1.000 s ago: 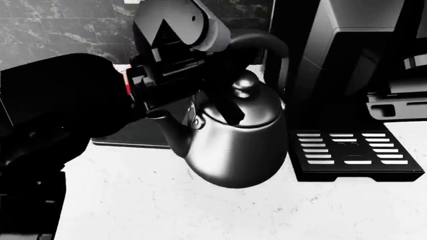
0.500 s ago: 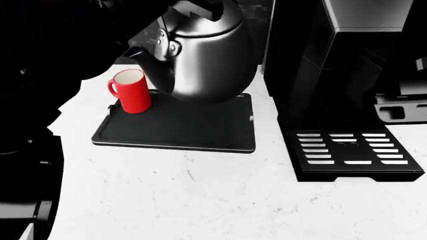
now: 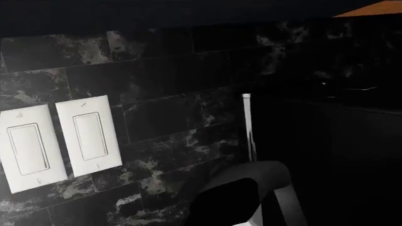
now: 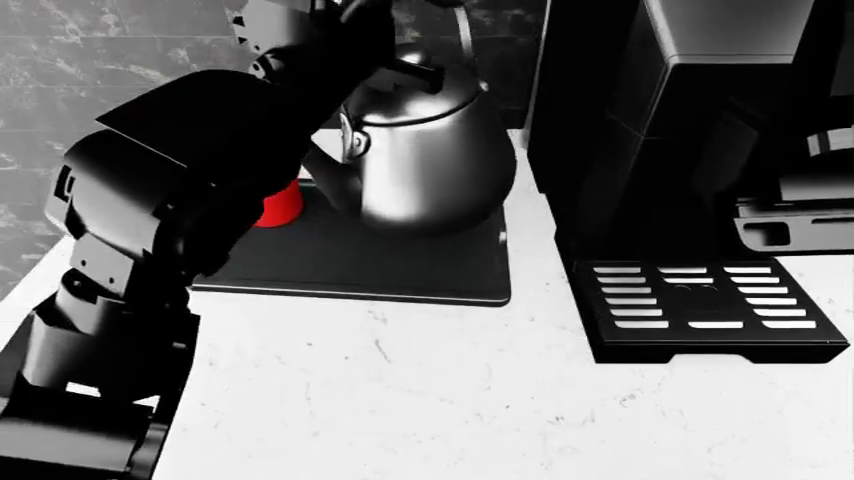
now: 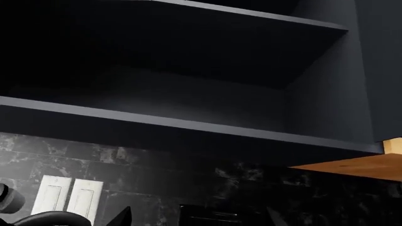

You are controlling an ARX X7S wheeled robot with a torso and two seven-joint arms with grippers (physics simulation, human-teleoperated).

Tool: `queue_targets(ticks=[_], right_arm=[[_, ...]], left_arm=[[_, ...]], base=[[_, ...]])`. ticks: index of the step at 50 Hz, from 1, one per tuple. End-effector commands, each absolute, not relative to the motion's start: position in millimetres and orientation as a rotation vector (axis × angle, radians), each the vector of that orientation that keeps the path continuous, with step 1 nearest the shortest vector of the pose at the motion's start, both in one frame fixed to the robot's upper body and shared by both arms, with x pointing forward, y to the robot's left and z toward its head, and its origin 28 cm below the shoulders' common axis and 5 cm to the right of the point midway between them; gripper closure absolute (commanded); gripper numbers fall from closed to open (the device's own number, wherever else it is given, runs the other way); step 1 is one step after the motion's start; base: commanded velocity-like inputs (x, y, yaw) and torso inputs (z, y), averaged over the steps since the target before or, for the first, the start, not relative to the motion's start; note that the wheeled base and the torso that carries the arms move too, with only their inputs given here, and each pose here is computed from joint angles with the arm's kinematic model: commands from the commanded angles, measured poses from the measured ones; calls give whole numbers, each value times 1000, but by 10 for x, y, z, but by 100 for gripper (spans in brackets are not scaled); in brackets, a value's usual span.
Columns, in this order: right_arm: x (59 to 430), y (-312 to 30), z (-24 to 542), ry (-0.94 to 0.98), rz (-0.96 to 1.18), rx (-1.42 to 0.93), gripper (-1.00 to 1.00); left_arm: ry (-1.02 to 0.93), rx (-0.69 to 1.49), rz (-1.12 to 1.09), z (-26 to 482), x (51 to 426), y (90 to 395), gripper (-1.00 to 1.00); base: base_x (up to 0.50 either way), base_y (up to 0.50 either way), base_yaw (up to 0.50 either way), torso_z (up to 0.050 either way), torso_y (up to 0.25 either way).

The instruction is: Pick the kettle from the counter and place it on the tray. Then pick the mug from the cabinet and place it on the tray. Then close the cabinet doors.

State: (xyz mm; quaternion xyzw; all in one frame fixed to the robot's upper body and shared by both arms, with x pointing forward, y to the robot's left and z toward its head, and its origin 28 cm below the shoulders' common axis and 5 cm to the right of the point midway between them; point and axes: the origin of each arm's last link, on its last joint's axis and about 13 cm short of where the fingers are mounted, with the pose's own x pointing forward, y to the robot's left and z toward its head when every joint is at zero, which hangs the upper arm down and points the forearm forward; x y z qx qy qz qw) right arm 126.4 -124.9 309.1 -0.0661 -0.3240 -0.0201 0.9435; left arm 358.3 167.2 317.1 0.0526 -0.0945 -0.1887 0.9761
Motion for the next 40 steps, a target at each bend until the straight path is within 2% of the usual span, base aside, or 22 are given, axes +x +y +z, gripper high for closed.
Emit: queue_targets(ticks=[1,20,40], right_arm=[[1286,-1251,3068,-650,-40,-133,-100],[1317,-1254,3031,-641,-41,-129,-100],[1333,-1253,3006,-633,-41,-124,-100]], left_arm=[[-167,96,-297,2975,3700,1707,100],[-155,82,-194,2918,3857,1817,100],[-90,113,-186,2702,3869,1812,100]], base=[[0,0,0,0,0],[0,0,0,0,1],[0,0,0,1,1]])
